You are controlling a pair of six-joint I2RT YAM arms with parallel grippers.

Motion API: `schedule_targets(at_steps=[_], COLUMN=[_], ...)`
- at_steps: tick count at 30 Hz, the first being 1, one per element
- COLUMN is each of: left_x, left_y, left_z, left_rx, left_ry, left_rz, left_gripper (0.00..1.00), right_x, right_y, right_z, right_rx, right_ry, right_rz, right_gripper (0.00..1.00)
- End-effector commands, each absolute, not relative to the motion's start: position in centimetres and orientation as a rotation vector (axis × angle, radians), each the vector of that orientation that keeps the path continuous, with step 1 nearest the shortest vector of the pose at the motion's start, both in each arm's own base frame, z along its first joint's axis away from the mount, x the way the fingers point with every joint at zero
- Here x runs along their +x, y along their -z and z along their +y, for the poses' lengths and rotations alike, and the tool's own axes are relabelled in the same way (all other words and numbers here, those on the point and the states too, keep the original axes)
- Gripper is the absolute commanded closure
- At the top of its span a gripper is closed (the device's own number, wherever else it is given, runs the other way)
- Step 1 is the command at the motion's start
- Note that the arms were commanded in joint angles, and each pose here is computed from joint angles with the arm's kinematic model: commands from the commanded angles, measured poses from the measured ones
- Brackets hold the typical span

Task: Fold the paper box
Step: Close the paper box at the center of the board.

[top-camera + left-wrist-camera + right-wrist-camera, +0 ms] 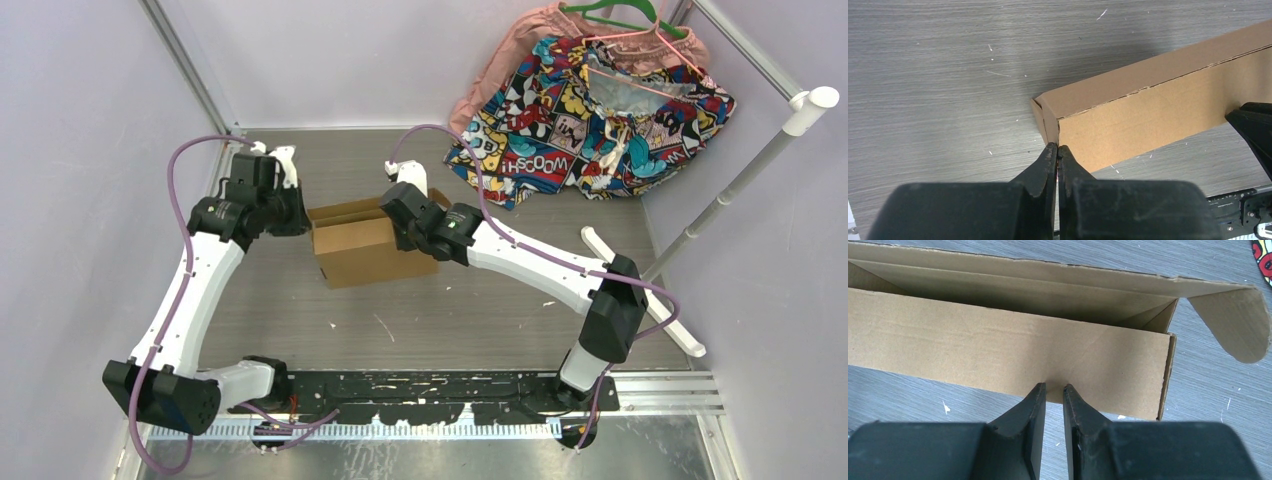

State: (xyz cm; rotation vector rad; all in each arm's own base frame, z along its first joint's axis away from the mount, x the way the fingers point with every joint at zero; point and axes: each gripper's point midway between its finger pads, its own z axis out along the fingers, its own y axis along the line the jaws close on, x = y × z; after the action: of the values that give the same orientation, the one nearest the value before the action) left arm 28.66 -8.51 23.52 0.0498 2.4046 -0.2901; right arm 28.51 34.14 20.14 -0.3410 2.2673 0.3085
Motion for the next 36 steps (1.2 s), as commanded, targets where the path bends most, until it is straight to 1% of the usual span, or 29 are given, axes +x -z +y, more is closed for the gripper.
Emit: schedule_targets(at_steps=[1, 18, 36], left_x=[28.0, 28.5, 28.5], left_y=[-24.8, -25.9, -25.6], left_z=[-8.3, -8.7, -9.3], left_rx=[0.07, 0.057, -0.005], left_ry=[0.278, 0.299, 0.351], left_rz=[2.394, 2.385, 2.407], left_gripper=[0.99, 1.0, 1.0], right_x=[27.8, 27.8, 27.7], right_y=[-17.9, -17.8, -17.7], right_z=[34.4, 34.5, 34.4], right_rx=[-0.369, -0.375, -0.373], right_ry=[-0.289, -0.286, -0.291], right_rz=[2.335, 2.337, 2.339], right_gripper=[0.75, 0.75, 0.76])
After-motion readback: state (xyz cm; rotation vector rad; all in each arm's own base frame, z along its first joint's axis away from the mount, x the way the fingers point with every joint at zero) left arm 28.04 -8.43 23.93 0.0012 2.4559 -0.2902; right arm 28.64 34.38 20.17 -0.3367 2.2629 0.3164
